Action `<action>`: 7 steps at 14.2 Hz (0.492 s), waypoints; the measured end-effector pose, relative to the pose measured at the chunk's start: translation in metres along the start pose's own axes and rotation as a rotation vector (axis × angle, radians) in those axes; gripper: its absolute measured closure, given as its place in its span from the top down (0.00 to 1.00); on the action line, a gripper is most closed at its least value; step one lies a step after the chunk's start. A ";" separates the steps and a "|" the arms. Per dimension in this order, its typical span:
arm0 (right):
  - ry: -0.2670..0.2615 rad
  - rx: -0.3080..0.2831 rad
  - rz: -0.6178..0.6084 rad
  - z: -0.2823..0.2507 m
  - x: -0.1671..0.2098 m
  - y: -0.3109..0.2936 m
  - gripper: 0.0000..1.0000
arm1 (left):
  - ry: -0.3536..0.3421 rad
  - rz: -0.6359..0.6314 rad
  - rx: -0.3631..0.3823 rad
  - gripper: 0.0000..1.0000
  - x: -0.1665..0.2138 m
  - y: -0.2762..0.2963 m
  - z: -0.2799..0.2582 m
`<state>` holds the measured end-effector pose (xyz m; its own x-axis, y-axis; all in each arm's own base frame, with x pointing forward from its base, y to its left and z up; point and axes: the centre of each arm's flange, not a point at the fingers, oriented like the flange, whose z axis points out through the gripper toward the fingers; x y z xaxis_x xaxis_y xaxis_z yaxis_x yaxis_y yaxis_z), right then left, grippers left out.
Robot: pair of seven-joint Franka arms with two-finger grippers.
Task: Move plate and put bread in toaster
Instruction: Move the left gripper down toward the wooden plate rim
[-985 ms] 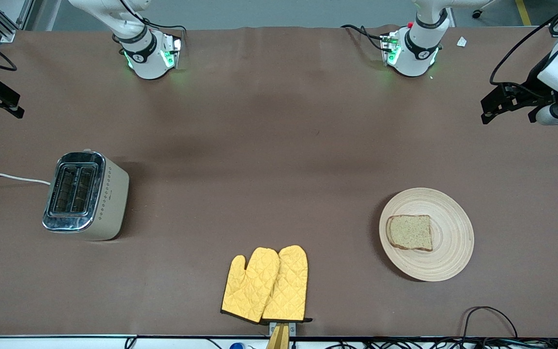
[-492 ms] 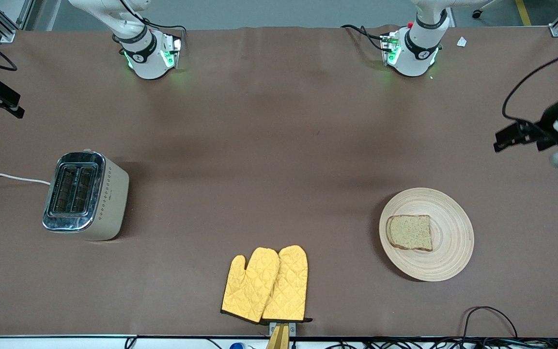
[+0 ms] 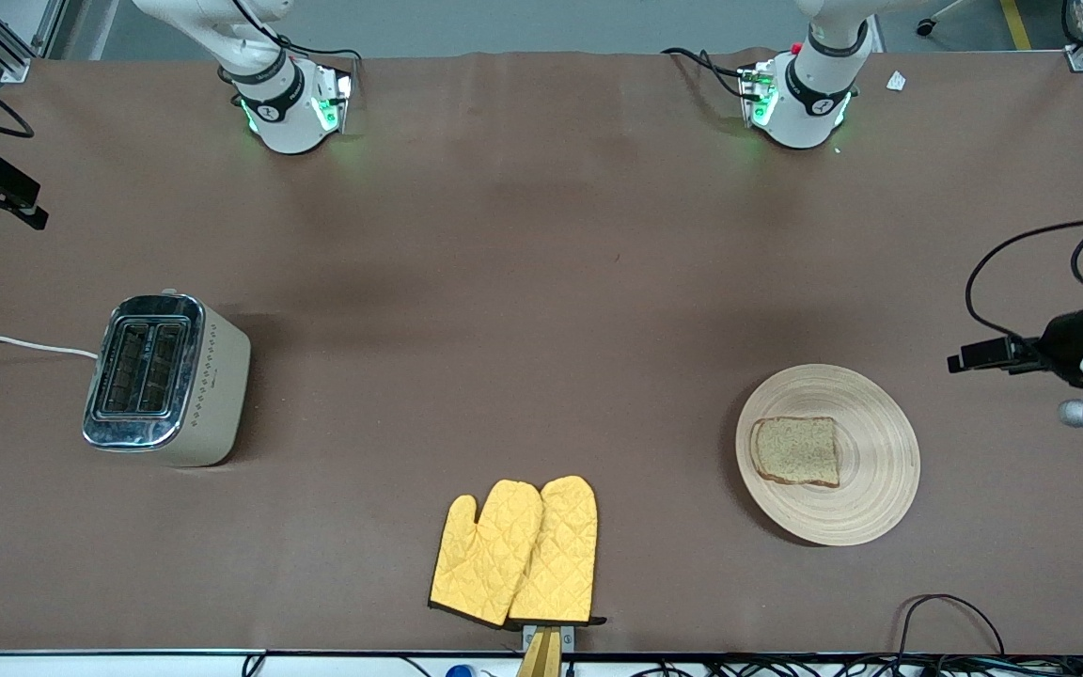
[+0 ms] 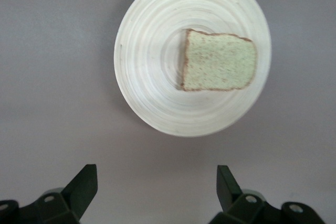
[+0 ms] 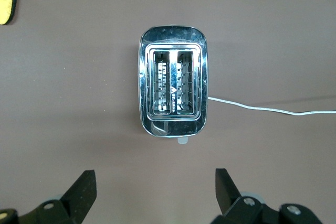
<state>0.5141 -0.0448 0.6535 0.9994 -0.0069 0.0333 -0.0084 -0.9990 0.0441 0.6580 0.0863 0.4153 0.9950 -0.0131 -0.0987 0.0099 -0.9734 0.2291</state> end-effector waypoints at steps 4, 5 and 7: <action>0.000 0.000 0.000 0.000 0.000 0.000 1.00 | -0.014 -0.039 -0.086 1.00 0.022 -0.039 0.071; 0.000 0.000 0.000 0.000 0.000 0.000 1.00 | -0.010 -0.060 -0.105 1.00 0.024 -0.050 0.078; 0.000 0.000 0.000 0.000 0.000 0.000 1.00 | 0.016 -0.113 -0.168 1.00 0.023 -0.074 0.081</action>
<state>0.5141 -0.0449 0.6533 0.9994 -0.0070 0.0330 -0.0084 -0.9990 0.0440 0.6725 0.1393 0.3178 0.9881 0.0984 -0.1181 0.1362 -0.9167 0.3757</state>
